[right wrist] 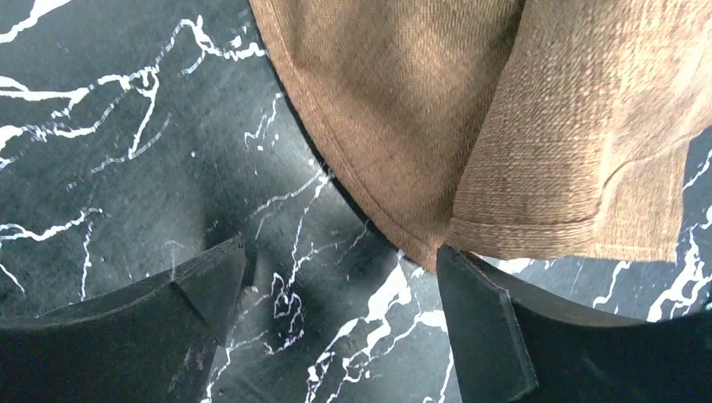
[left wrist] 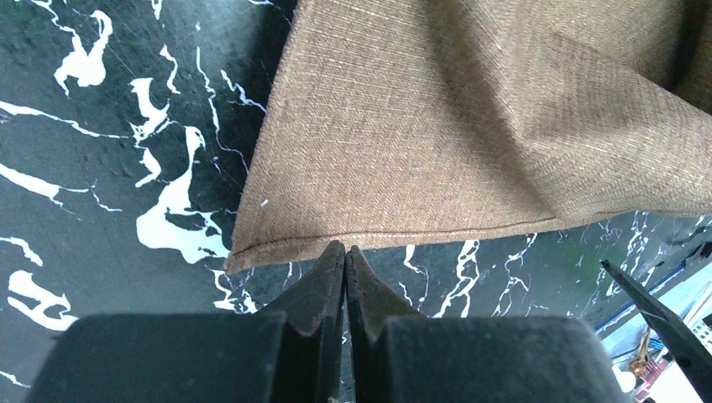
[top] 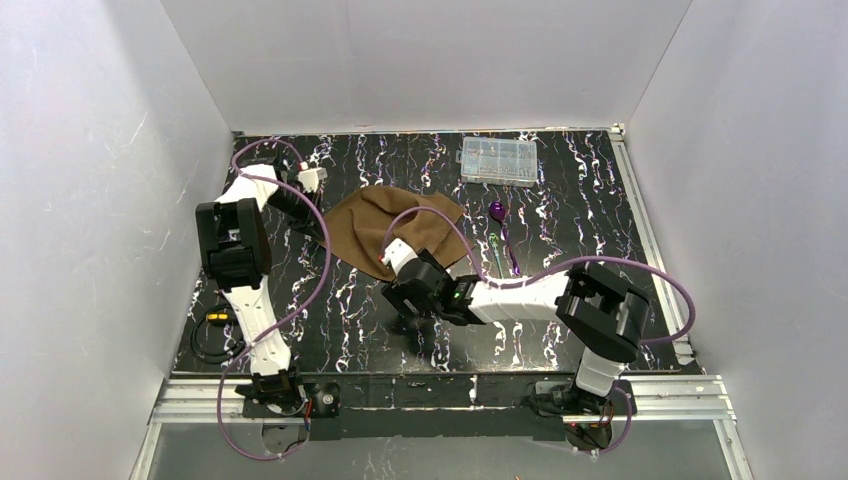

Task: Fold the napkin into a case and place the utensils inside
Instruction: Pick up the rectangle-folded napkin from the center of the board.

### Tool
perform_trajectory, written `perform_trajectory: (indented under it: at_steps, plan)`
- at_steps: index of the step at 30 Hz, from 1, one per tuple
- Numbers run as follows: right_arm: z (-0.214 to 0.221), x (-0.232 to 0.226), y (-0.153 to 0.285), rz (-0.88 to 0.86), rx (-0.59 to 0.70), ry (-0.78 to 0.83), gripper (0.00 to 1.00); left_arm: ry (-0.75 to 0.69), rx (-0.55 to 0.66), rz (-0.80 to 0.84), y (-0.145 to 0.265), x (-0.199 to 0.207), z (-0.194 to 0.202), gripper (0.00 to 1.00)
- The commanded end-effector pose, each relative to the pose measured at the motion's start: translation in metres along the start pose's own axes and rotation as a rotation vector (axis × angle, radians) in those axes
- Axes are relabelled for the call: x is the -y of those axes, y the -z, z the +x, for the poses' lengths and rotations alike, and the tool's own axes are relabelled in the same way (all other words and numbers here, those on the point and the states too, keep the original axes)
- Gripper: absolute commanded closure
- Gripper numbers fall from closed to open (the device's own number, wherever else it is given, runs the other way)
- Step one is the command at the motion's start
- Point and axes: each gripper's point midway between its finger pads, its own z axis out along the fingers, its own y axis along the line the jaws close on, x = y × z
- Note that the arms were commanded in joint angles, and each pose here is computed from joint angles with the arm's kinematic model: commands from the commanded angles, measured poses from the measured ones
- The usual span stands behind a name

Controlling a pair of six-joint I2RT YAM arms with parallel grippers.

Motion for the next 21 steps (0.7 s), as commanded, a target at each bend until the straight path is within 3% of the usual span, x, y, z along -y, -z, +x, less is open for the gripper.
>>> perform_trajectory:
  at_steps: [1,3,7,9,10,12,13,14,21]
  plan:
    - [-0.046,-0.004,-0.004,-0.005,0.118,0.02,0.07,-0.059,0.061,0.022,0.036,0.027,-0.004,1.0]
    - [-0.041,-0.002,-0.009,0.01,0.097,0.053,0.07,-0.091,0.073,0.002,0.048,0.03,-0.006,1.0]
    - [-0.028,0.01,-0.016,0.032,0.052,0.069,0.09,-0.217,0.085,-0.067,0.067,0.025,-0.006,0.59]
    - [-0.022,0.02,-0.017,0.039,0.035,0.06,0.11,-0.32,0.075,-0.091,0.071,0.021,-0.004,0.33]
    - [-0.019,0.026,-0.017,0.049,0.028,0.055,0.12,-0.376,0.067,-0.102,0.073,0.018,-0.003,0.26]
    - [-0.017,0.033,-0.016,0.063,0.024,0.051,0.14,-0.498,0.059,-0.119,0.076,0.014,-0.001,0.24]
    - [-0.017,0.036,-0.015,0.073,0.022,0.077,0.15,-0.553,0.062,-0.129,0.077,0.012,-0.001,0.13]
    - [-0.016,0.038,-0.014,0.079,0.016,0.087,0.16,-0.606,0.063,-0.139,0.077,0.01,-0.001,0.11]
    - [-0.004,0.043,-0.018,0.092,-0.024,0.127,0.28,-0.894,0.041,-0.146,0.067,0.013,0.003,0.12]
